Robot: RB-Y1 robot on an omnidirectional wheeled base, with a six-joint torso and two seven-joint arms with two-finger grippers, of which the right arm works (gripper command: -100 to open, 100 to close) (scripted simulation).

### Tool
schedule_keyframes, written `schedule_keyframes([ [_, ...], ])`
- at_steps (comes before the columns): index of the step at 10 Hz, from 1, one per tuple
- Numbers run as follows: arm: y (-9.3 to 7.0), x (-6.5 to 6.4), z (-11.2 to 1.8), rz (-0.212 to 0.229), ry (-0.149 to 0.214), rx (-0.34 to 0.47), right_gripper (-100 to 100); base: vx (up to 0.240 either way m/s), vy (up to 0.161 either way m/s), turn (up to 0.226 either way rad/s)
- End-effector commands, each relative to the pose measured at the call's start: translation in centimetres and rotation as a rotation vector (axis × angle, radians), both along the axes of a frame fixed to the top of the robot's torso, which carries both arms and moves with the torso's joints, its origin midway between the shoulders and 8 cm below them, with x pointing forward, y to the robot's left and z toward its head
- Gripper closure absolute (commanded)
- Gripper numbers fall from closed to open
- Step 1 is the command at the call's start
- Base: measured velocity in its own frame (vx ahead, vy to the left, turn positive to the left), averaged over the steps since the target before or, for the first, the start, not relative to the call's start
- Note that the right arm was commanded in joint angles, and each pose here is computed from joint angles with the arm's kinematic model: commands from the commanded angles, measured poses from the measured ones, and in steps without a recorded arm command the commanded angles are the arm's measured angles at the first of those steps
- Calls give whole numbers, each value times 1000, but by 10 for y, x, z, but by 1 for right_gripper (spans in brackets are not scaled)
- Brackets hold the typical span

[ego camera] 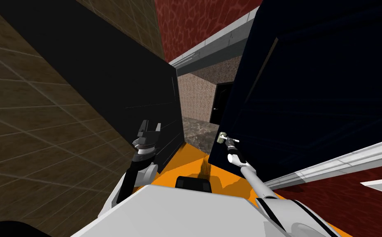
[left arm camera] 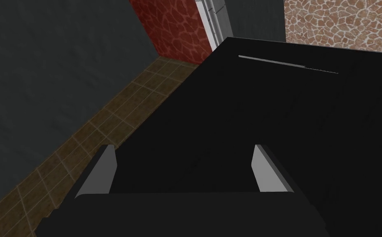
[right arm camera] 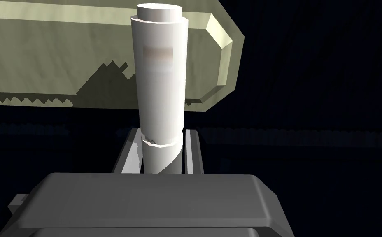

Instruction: Pull the door open

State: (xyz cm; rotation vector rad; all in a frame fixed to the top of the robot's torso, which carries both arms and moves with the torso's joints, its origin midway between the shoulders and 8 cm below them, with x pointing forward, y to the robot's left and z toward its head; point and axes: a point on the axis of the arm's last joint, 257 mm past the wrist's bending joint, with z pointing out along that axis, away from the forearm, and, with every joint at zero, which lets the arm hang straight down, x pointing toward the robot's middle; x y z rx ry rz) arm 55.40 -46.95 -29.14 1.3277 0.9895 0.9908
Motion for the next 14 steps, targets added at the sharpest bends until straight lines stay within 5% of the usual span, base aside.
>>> schedule_keyframes([
  [1, 2, -1, -1, 19, 1, 2, 100, -234, -113, 200],
  [14, 27, -12, -1, 157, 4, 3, 100, -216, -73, 135],
])
